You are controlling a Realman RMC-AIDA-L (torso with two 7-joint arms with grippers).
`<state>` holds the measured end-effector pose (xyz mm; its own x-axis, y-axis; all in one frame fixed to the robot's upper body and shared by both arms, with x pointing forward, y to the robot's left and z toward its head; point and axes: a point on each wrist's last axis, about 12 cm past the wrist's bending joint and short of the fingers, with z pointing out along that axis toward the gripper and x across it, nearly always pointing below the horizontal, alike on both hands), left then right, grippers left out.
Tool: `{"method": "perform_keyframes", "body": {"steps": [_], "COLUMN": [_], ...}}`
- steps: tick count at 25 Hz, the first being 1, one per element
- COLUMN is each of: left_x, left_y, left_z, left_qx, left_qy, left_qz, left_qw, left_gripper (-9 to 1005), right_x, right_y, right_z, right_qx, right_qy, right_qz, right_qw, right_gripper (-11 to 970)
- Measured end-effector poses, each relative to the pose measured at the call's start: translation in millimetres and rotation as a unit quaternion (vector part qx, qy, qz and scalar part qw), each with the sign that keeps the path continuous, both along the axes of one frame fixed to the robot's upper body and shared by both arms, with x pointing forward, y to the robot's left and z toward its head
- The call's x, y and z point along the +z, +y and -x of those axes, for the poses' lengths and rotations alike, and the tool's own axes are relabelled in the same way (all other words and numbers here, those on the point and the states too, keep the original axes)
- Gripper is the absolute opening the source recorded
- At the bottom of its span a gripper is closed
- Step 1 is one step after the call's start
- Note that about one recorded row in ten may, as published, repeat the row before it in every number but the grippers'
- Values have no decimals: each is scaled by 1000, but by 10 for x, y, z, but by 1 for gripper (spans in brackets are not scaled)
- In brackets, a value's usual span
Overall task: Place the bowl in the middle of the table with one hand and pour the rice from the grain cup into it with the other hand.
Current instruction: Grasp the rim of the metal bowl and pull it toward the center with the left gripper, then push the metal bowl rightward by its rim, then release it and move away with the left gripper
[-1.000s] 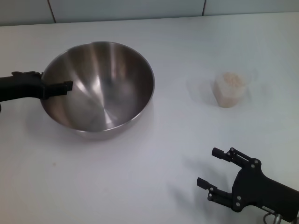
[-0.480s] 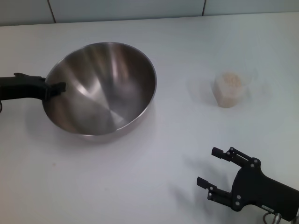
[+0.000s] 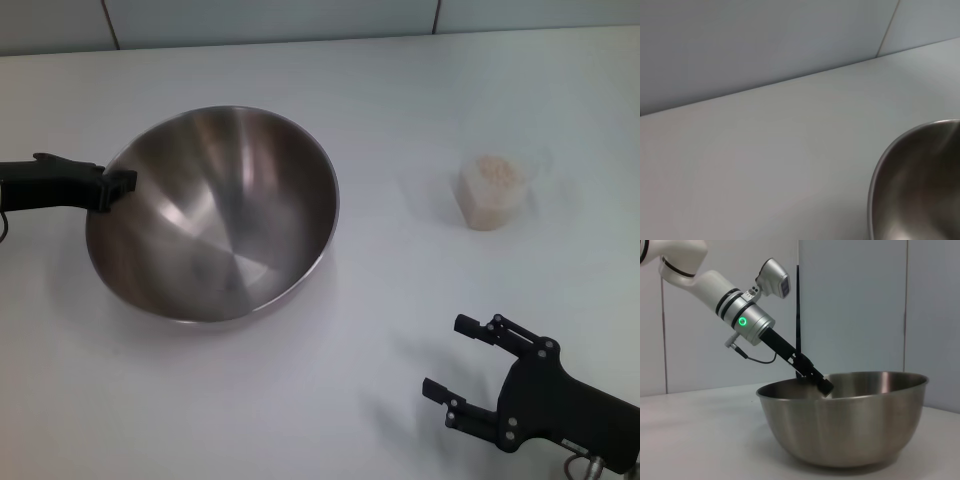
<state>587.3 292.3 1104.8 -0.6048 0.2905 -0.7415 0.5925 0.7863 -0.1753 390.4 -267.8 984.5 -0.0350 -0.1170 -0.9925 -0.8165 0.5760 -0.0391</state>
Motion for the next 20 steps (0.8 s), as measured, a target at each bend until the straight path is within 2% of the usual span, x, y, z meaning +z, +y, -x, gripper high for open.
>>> {"method": "perform_keyframes", "body": {"steps": [5,10,20], "left_x": [38,158,268], "left_y": [-16,-71,-289], "left_z": [-2,-45,-192], "left_qx": [1,-6,-21], "left_qy": [1,1,7], "left_qz": [14,38,59], "left_qw": [1000,999,998], "left_gripper": [60,54,45], "right_x": [2,3,0], "right_y": [3,1,7], "right_z": [-4,-2,7], "right_qx": [1,2,2], "right_qy": [-1,-1,0], "right_qz": [0,0,-2], "right_qw": [1000,1000,1000], "right_gripper": [769,769,768]}}
